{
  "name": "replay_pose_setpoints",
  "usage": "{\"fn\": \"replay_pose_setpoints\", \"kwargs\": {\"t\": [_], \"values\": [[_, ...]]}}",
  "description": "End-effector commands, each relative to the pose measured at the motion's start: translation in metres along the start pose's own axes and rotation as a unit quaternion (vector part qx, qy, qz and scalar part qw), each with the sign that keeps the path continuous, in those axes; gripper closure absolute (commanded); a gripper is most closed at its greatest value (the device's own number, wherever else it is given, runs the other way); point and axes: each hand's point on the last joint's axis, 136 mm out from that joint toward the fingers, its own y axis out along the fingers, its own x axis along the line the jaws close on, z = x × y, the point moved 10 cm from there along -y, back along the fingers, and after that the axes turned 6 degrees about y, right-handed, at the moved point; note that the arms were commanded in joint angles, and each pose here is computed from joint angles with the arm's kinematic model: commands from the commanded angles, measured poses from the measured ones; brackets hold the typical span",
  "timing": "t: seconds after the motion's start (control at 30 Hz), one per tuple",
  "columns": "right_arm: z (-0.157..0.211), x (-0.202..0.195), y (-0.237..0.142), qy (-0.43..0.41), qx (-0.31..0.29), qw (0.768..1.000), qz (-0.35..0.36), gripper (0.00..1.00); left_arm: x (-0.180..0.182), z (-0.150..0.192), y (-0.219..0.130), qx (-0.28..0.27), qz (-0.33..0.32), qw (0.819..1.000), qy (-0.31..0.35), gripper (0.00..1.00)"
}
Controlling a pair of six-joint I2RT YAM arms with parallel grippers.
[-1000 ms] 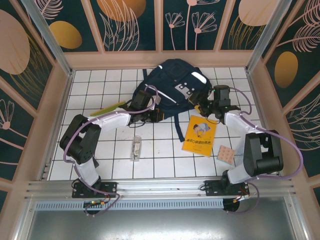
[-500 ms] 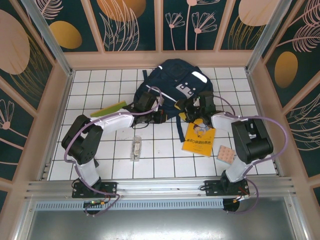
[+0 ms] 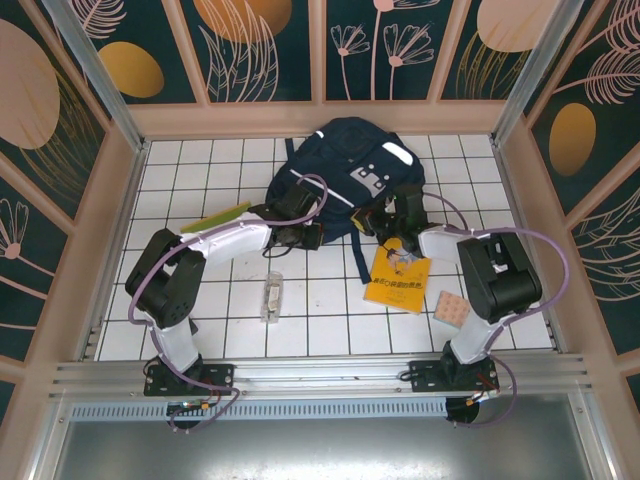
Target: Pack books, pencil case, and school supplies into a backpack
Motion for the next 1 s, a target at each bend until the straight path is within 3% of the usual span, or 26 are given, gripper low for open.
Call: {"fn": "replay_pose_setpoints", "kwargs": {"t": [0.0,0.1,0.43,0.67,0.97], "values": [[-0.023,0.028,-0.024,-0.061,-0.105,0.993,-0.012,1.00,0.015,0.013,-0.002,0.073,-0.035,0.997,0.021,1.00],[-0.026,0.036,-0.031,-0.082,-0.127,0.989,-0.003,1.00,0.025,0.015,-0.004,0.098,-0.056,0.993,0.029,1.00],[-0.047,0.035,-0.047,-0.094,-0.186,0.978,0.016,1.00,0.050,0.019,-0.016,0.107,-0.083,0.991,0.010,1.00],[-0.062,0.045,-0.042,-0.122,-0.203,0.971,0.019,1.00,0.034,0.022,-0.019,0.097,0.002,0.995,-0.002,1.00],[-0.094,0.065,-0.026,-0.158,-0.207,0.965,0.019,1.00,-0.019,0.028,-0.022,0.082,0.102,0.991,-0.004,1.00]]}}
